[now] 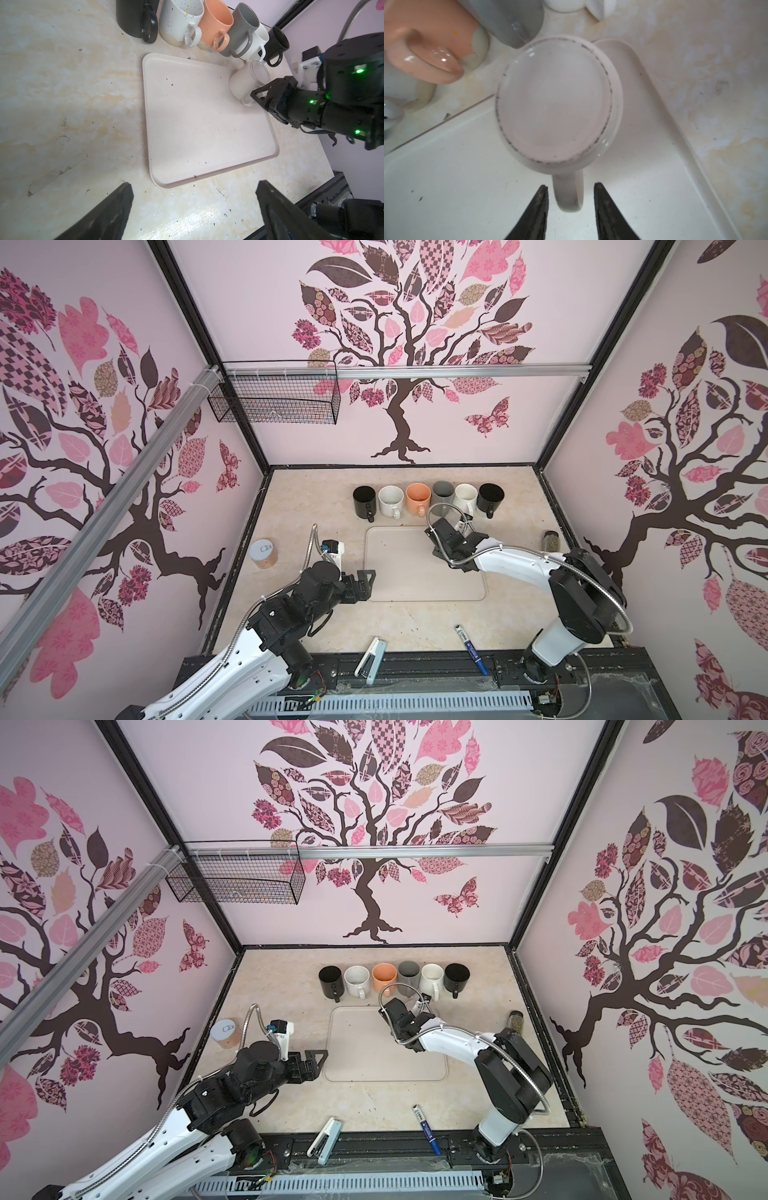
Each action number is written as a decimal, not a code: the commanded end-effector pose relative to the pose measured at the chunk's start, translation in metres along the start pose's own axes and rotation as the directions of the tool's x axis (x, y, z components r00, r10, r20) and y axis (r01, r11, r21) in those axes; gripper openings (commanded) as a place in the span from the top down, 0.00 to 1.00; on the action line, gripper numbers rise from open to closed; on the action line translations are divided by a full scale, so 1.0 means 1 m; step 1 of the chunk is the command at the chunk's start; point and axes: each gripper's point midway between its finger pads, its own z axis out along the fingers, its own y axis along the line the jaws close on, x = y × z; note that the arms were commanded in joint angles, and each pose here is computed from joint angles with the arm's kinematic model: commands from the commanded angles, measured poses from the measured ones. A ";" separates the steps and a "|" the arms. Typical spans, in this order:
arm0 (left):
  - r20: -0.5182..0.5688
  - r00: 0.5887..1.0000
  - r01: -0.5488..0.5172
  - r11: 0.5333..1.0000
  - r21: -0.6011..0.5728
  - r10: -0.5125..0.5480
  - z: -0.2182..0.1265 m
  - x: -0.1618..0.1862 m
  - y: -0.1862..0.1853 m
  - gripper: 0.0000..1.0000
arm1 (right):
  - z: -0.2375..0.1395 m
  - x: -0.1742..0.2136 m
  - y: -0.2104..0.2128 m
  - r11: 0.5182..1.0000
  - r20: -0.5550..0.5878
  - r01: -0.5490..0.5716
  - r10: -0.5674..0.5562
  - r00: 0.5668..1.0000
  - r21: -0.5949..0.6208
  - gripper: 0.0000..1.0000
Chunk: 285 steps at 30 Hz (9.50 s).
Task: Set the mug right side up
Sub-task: 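Lower right gripper onto the white mug's handle and close, then lift the white mug with right gripper, tilting it while left gripper approaches, then close left gripper on the white mug's handle while right gripper holds it, then open right gripper and draw it back while left gripper holds the mug, then carry the white mug with left gripper beside the black mug, lower upright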
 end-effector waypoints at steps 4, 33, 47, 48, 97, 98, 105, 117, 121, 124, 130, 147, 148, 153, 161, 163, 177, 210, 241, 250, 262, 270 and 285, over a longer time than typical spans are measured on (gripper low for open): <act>0.005 1.000 0.001 1.000 -0.005 -0.001 0.006 0.003 0.003 0.04 | -0.003 -0.017 0.004 0.987 0.012 0.154 -0.155 0.988 0.032 0.58; 0.002 1.000 -0.003 1.000 -0.028 0.003 0.008 0.007 0.009 0.04 | 0.039 0.000 -0.017 0.973 -0.078 0.223 -0.218 0.973 0.060 0.88; -0.003 1.000 0.007 1.000 -0.020 -0.007 0.012 0.009 0.008 0.04 | 0.025 -0.013 -0.014 0.964 -0.042 0.265 -0.264 0.964 0.034 0.67; -0.002 1.000 0.006 1.000 -0.019 -0.006 0.012 0.009 0.008 0.04 | 0.024 -0.013 -0.013 0.963 -0.043 0.268 -0.267 0.963 0.031 0.67; -0.013 1.000 0.012 1.000 -0.024 -0.012 0.017 0.013 0.010 0.04 | 0.027 -0.021 -0.009 0.969 -0.009 0.247 -0.247 0.969 -0.002 0.75; -0.012 1.000 0.013 1.000 -0.022 -0.013 0.017 0.012 0.009 0.04 | 0.028 -0.021 -0.008 0.969 -0.011 0.246 -0.246 0.969 -0.005 0.75; -0.015 1.000 0.010 1.000 -0.026 -0.011 0.017 0.014 0.010 0.04 | 0.032 -0.021 -0.009 0.971 -0.023 0.238 -0.238 0.971 -0.015 0.78; -0.022 1.000 0.018 1.000 -0.017 -0.019 0.021 0.016 0.009 0.04 | 0.016 -0.022 -0.002 0.955 -0.008 0.278 -0.280 0.960 -0.109 1.00; -0.016 1.000 0.026 1.000 -0.001 -0.026 0.019 0.014 0.006 0.04 | -0.017 -0.030 0.012 0.924 0.061 0.279 -0.273 0.960 -0.260 1.00; -0.018 0.999 0.027 0.999 0.017 -0.027 0.019 0.013 0.002 0.04 | -0.050 -0.041 0.019 0.885 0.144 0.271 -0.233 0.962 -0.379 1.00; -0.023 0.999 0.041 0.998 0.056 -0.040 0.018 0.011 -0.007 0.04 | -0.112 -0.049 0.040 0.738 0.210 0.215 -0.102 0.972 -0.640 1.00; 0.240 0.939 0.106 0.872 0.478 -0.246 -0.046 -0.065 -0.076 0.05 | -0.266 -0.074 0.073 -0.002 -0.083 -0.084 0.228 0.970 -0.996 1.00; 0.248 0.933 0.103 0.856 0.506 -0.259 -0.050 -0.071 -0.082 0.06 | -0.268 -0.074 0.072 -0.035 -0.111 -0.106 0.233 0.966 -0.994 1.00; 0.235 0.923 0.092 0.767 0.635 -0.306 -0.055 -0.088 -0.115 0.08 | -0.279 -0.073 0.069 -0.174 -0.208 -0.170 0.231 0.950 -0.970 1.00; 0.148 0.918 0.131 0.634 0.762 -0.369 -0.045 -0.104 -0.152 0.19 | -0.282 -0.066 0.073 -0.281 -0.294 -0.239 0.173 0.940 -0.929 1.00; 0.136 0.920 0.134 0.624 0.770 -0.367 -0.043 -0.106 -0.158 0.21 | -0.283 -0.065 0.075 -0.286 -0.282 -0.229 0.160 0.946 -0.931 1.00; 0.064 0.922 0.171 0.548 0.819 -0.383 -0.030 -0.114 -0.181 0.32 | -0.287 -0.055 0.086 -0.311 -0.261 -0.220 0.095 0.961 -0.925 1.00; 0.077 0.901 0.185 0.537 0.823 -0.427 -0.025 -0.128 -0.183 0.70 | -0.306 -0.023 0.108 -0.296 -0.163 -0.160 -0.014 0.986 -0.942 1.00; 0.128 0.899 0.177 0.615 0.769 -0.419 -0.020 -0.133 -0.174 0.98 | -0.317 0.008 0.114 -0.310 -0.110 -0.147 -0.134 0.985 -0.939 1.00; 0.223 0.910 0.095 0.700 0.708 -0.349 -0.027 -0.141 -0.170 1.00 | -0.302 0.015 0.119 -0.235 -0.102 -0.138 -0.158 0.982 -0.962 0.91; 0.383 0.919 -0.042 0.946 0.322 -0.090 -0.031 -0.158 -0.124 1.00 | -0.262 0.019 0.116 -0.013 -0.036 -0.038 -0.131 0.991 -0.999 0.29; 0.320 0.917 -0.188 0.966 -0.178 0.237 -0.021 -0.187 -0.074 1.00 | -0.217 0.011 0.098 0.303 0.040 0.073 -0.116 0.992 -0.950 0.28; 0.108 0.990 -0.052 0.935 -0.351 0.096 0.054 -0.227 0.061 1.00 | -0.171 0.009 0.089 0.414 -0.041 0.047 -0.203 0.978 -0.909 0.27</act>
